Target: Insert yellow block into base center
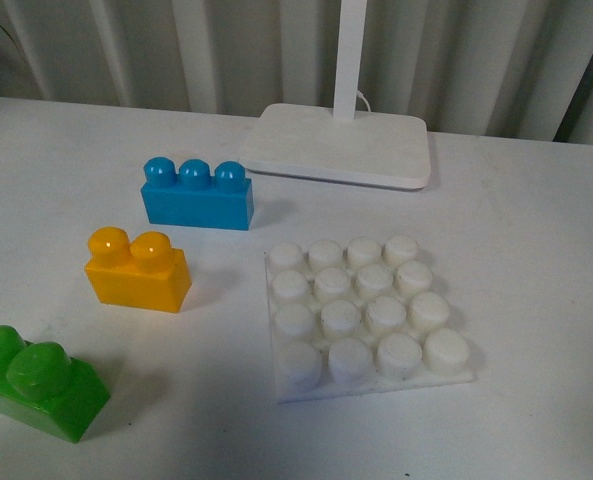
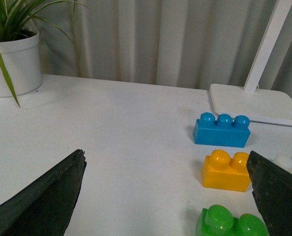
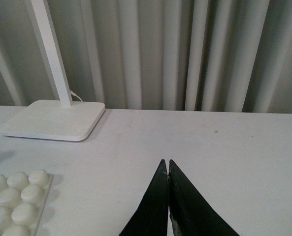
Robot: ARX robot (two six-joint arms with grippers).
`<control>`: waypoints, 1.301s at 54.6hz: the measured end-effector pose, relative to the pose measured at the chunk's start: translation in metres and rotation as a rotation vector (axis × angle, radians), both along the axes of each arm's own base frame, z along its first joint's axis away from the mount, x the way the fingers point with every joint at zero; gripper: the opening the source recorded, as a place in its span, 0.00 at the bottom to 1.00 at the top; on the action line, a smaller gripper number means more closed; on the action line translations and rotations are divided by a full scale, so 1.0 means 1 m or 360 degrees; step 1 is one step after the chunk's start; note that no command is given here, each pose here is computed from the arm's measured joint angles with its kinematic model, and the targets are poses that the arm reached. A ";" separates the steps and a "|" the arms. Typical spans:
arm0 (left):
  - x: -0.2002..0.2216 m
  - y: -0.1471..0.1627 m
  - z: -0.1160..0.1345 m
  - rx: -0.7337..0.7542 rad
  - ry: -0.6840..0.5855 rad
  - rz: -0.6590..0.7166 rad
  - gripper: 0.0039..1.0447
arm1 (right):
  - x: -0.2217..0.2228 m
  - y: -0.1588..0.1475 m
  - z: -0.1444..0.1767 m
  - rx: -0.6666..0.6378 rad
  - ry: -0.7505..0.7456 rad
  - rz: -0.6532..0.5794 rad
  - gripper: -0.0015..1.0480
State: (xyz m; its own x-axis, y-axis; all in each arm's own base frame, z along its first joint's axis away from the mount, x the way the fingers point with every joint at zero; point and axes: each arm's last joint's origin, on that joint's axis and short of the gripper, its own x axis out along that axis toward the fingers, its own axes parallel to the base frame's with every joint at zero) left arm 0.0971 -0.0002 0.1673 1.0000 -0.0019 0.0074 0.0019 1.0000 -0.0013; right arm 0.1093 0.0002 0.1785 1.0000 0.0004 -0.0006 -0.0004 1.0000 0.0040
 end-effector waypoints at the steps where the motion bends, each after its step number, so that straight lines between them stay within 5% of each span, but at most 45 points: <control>1: 0.000 0.000 0.000 0.0000 0.0000 0.0000 0.94 | 0.000 0.000 0.000 0.0000 -0.0001 0.0000 0.01; 37: 0.000 0.000 0.000 0.0000 0.0000 0.0000 0.94 | -0.012 0.000 -0.013 -0.0002 -0.0007 0.0004 0.01; 51: 0.006 0.000 0.003 -0.0069 0.0127 0.0046 0.94 | -0.012 0.000 -0.013 -0.0002 -0.0007 0.0004 0.56; 62: 0.041 0.002 0.059 0.0210 0.0149 -0.0286 0.94 | -0.012 0.000 -0.013 -0.0002 -0.0007 0.0004 0.92; 71: 0.088 -0.007 0.077 0.0738 0.0411 -0.0842 0.94 | -0.012 0.000 -0.013 -0.0002 -0.0007 0.0005 0.91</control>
State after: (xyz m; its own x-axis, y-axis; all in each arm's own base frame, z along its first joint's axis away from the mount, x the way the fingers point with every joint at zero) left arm 0.1851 -0.0068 0.2443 0.8345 -0.4289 -0.3459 0.5395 0.7639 0.3542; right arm 0.0976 0.0002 0.1655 1.0000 0.0034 0.0036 -0.0034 1.0000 0.0029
